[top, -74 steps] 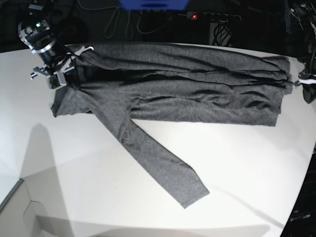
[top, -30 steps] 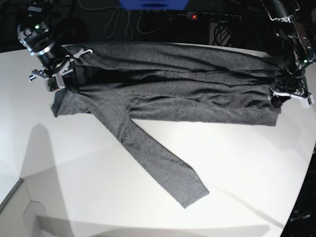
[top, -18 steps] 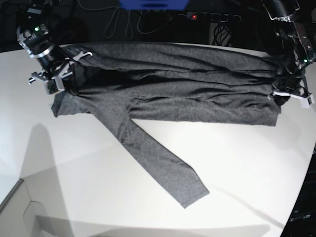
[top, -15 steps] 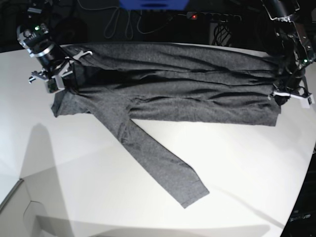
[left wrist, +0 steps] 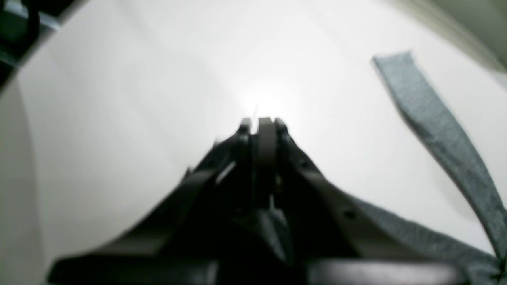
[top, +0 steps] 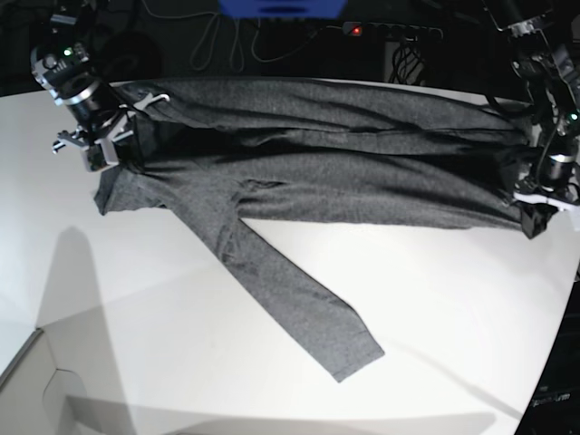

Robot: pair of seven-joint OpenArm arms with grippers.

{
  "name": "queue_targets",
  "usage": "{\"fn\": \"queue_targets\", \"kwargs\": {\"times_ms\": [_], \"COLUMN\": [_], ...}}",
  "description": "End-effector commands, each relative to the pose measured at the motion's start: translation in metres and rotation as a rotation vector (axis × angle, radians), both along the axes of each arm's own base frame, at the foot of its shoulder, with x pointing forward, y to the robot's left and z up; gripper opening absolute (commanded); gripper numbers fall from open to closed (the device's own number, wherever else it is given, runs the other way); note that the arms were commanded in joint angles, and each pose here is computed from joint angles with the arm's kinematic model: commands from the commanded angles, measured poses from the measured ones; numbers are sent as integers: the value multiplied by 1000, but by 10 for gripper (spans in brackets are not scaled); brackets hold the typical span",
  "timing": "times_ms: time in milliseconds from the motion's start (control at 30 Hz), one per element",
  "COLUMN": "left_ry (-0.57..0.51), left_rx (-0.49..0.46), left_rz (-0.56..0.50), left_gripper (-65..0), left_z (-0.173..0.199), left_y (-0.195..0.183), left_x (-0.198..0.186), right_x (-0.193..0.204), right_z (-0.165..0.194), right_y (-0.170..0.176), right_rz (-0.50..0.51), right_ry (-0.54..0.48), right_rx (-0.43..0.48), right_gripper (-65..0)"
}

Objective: Layout the t-shirt on the table in an organized manner, then fold the t-shirt properly
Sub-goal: 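Fold the hem over toward the collar edge with both grippers, then drag the folded shirt with both grippers toward the robot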

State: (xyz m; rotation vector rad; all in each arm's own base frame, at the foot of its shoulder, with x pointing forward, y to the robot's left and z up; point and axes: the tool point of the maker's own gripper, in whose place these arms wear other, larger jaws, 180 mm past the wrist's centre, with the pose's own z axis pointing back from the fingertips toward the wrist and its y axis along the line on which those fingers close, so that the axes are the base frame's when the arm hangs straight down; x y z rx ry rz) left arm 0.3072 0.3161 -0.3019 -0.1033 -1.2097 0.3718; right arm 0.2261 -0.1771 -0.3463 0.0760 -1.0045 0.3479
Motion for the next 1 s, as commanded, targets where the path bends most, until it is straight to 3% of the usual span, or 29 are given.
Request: {"fn": "queue_targets", "kwargs": {"times_ms": [0,167,300,633,967], "left_ry": [-62,-125,-88,-31,-44], "left_rx": [30,59,58,52,-59], "left_rz": [-10,-34,-43,91,117], "left_gripper": [-649,-649,-649,-649,-649], "left_z": [22,48,41,39,34], "left_y": [1,-10,-12,34,43], "left_x": [5,8,2,-26,-53], "right_x": [4,5,5,5,5], "right_z": [11,11,11,12,12], "right_y": [0,0,0,1,0], "right_rz": [2,2,3,3,0], "right_ry": [-45,-47,-48,-49,-51], "right_rx": [10,10,10,11,10], "right_gripper": [-650,-650,-650,-650,-650]}}
